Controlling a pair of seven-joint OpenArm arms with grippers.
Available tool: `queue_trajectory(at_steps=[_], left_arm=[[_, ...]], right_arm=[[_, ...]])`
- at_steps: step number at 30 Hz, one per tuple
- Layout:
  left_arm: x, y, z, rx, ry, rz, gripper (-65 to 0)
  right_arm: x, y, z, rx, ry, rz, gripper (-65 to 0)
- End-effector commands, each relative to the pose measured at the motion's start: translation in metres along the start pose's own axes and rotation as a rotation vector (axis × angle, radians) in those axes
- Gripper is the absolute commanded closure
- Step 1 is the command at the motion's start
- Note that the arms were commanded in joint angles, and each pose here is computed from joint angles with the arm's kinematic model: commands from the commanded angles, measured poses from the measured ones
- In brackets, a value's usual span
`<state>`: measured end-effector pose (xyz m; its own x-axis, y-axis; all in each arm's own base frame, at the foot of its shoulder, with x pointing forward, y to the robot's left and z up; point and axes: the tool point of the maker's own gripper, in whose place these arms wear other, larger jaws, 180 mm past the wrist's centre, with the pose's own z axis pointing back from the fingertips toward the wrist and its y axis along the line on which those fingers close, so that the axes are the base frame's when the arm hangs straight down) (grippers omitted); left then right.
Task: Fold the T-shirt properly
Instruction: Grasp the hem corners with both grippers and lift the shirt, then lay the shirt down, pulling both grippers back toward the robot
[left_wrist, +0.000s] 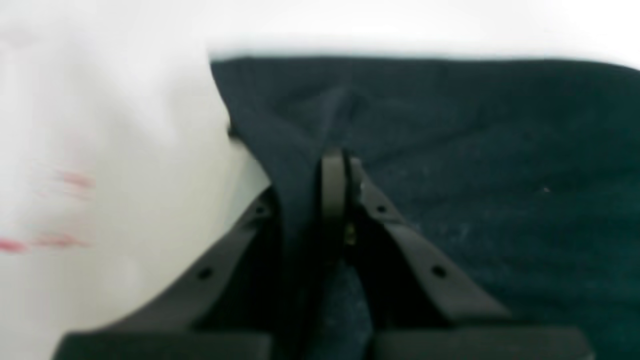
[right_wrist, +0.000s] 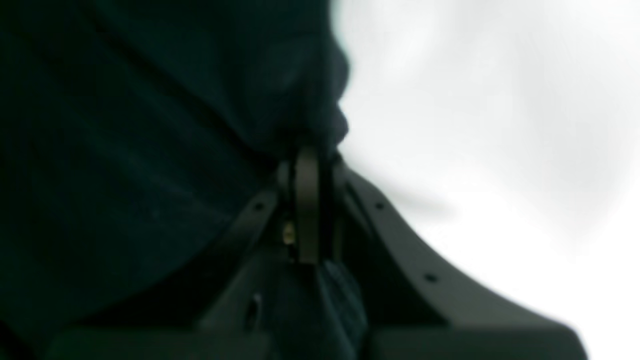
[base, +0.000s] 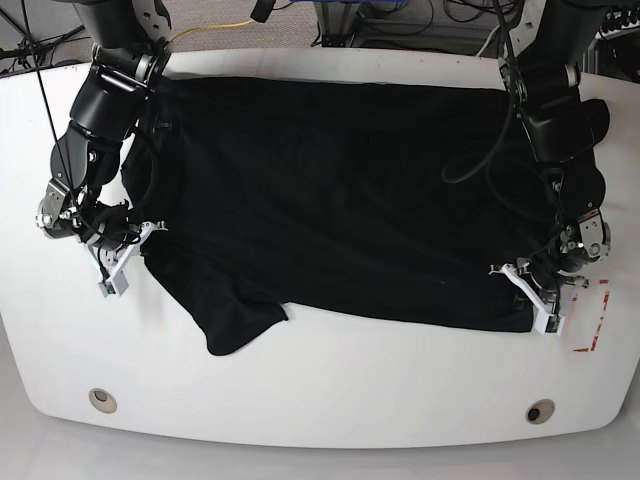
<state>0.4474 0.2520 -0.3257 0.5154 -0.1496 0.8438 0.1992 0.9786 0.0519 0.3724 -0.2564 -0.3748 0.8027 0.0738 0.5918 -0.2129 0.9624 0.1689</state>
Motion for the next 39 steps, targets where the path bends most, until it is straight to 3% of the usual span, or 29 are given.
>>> queue_trajectory(at_steps=[1,10,15,20,29,34,39], left_arm=[[0.028,0.004,0.017,0.024,-0.062,-0.067,0.0],[0.084,0.001,0.063,0.106,-0.145,-0.222,0.0],[0.128,0.005,0.083,0.161,-0.206,-0.266,0.0],[0.183,0.013,0.112,0.234,-0.290,-0.303,0.0],[0.275,0.024,0.174,0.361,-0.455,-0.328,0.0],[0.291,0.023,0.196,0.400,-0.502,-0.345,0.0],[0.265,0.020,0.182,0.386,-0.435,-0.349,0.0]], right_arm=[[0.029,-0.008,0.017,-0.034,-0.065,0.040,0.0],[0.093,-0.022,0.051,-0.095,-0.131,0.096,0.0],[0.145,-0.020,0.074,-0.129,-0.186,0.187,0.0],[0.202,-0.020,0.112,-0.190,-0.247,0.286,0.0],[0.272,-0.039,0.204,-0.322,-0.372,0.317,0.0],[0.294,-0.037,0.243,-0.365,-0.403,0.395,0.0],[0.277,-0.042,0.241,-0.304,-0.394,0.393,0.0]])
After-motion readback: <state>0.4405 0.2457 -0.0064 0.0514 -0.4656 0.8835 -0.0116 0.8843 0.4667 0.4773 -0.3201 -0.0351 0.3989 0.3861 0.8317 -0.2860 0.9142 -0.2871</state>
